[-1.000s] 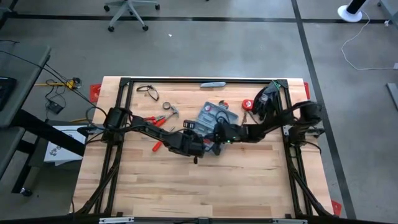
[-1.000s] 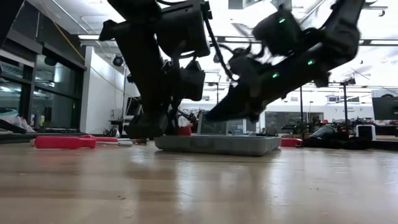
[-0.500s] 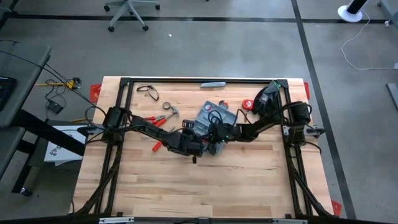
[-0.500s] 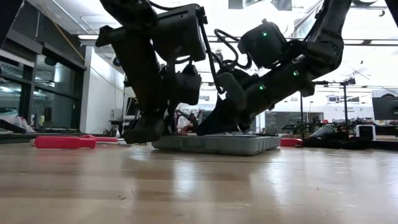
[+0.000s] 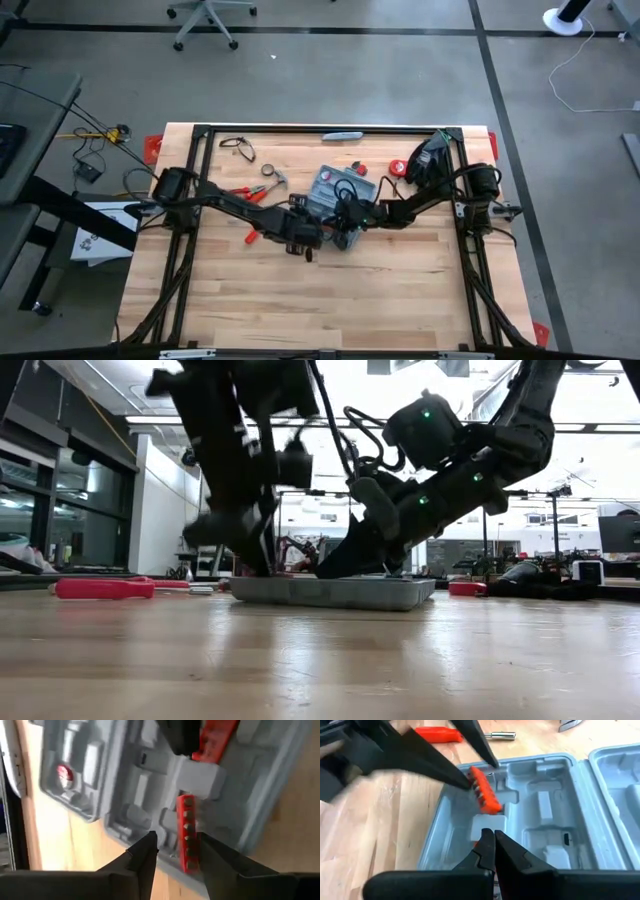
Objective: Prefit tool cases
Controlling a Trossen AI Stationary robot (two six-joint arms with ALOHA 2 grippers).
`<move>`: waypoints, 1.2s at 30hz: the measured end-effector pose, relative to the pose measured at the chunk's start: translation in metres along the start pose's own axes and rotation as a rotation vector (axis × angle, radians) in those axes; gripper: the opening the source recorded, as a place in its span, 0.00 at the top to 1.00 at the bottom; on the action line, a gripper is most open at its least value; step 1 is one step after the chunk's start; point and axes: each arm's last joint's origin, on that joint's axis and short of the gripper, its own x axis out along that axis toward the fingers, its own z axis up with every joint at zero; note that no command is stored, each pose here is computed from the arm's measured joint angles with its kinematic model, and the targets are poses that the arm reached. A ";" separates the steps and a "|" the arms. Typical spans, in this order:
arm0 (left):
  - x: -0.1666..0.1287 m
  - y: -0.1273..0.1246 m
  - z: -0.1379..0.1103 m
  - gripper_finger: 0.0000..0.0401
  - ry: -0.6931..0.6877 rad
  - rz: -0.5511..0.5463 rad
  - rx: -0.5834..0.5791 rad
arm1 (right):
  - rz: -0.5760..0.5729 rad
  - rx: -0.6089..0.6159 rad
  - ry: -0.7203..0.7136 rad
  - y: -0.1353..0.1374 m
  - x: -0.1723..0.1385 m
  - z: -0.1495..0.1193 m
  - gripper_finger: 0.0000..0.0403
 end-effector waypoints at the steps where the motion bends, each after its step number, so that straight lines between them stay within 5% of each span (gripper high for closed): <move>1: -0.006 0.003 0.000 0.67 -0.014 0.000 -0.023 | 0.000 -0.002 0.000 0.000 0.000 0.000 1.00; 9: -0.042 0.023 -0.004 0.67 -0.086 0.025 -0.228 | 0.019 -0.009 -0.007 0.003 0.000 0.001 1.00; 20: -0.015 -0.018 -0.051 0.67 -0.125 -0.021 -0.555 | 0.100 -0.233 0.107 0.013 0.010 0.018 1.00; 27: -0.020 -0.021 -0.051 0.67 -0.166 0.054 -0.589 | 0.107 -0.476 0.224 0.020 0.019 0.066 0.99; 36: -0.053 -0.019 -0.074 0.67 -0.319 0.163 -0.657 | 0.120 -0.540 0.204 0.008 0.020 0.083 0.79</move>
